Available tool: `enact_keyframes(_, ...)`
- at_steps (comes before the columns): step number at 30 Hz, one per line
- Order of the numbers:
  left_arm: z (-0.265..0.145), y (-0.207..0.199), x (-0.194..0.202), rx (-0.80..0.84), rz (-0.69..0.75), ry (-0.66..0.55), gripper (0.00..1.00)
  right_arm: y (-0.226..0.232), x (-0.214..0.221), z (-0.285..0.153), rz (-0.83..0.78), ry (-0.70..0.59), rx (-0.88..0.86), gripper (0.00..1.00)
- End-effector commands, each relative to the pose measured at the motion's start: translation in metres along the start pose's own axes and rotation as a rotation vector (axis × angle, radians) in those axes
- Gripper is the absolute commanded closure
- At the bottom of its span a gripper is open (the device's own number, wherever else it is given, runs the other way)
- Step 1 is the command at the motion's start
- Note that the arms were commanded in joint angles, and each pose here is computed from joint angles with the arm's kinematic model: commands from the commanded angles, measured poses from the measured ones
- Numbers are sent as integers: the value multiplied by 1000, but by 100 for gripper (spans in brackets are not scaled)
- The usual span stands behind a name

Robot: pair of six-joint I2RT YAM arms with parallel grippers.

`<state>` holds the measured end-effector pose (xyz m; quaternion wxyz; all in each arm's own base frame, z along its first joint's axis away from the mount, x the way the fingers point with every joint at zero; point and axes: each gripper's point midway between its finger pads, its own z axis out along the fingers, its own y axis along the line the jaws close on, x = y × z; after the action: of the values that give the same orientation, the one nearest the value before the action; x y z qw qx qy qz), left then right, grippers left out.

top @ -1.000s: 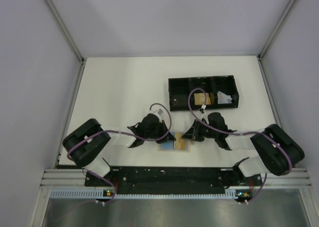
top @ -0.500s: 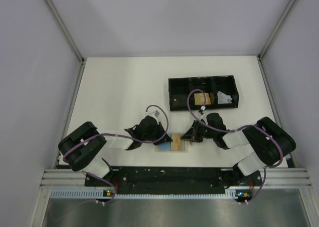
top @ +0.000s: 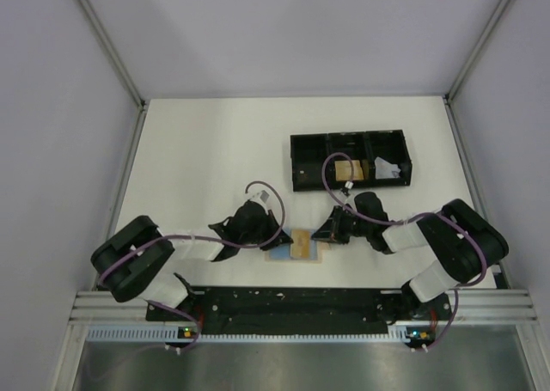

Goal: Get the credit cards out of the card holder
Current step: Remove the credit card from the card holder.

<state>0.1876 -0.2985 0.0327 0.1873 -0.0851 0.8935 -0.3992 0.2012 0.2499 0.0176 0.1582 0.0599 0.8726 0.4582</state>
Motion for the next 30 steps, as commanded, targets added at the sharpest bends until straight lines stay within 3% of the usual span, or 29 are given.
enact_keyframes(1, -8, 21, -6, -70, 19, -41, 100, -64, 16, -5, 44, 18, 258, 95)
enact_keyframes(9, -9, 34, -6, -105, 30, -31, 100, -63, 16, -5, 41, 16, 253, 95)
enact_keyframes(20, -32, 36, -21, -19, 79, -91, 100, -50, 13, -4, 3, 14, 189, 95)
enact_keyframes(26, -41, 28, -24, 55, 118, -113, 100, -27, 4, -6, -56, -2, 112, 91)
enact_keyframes(30, -47, 23, -24, 121, 137, -122, 100, 5, -9, -14, -170, -25, 19, 81)
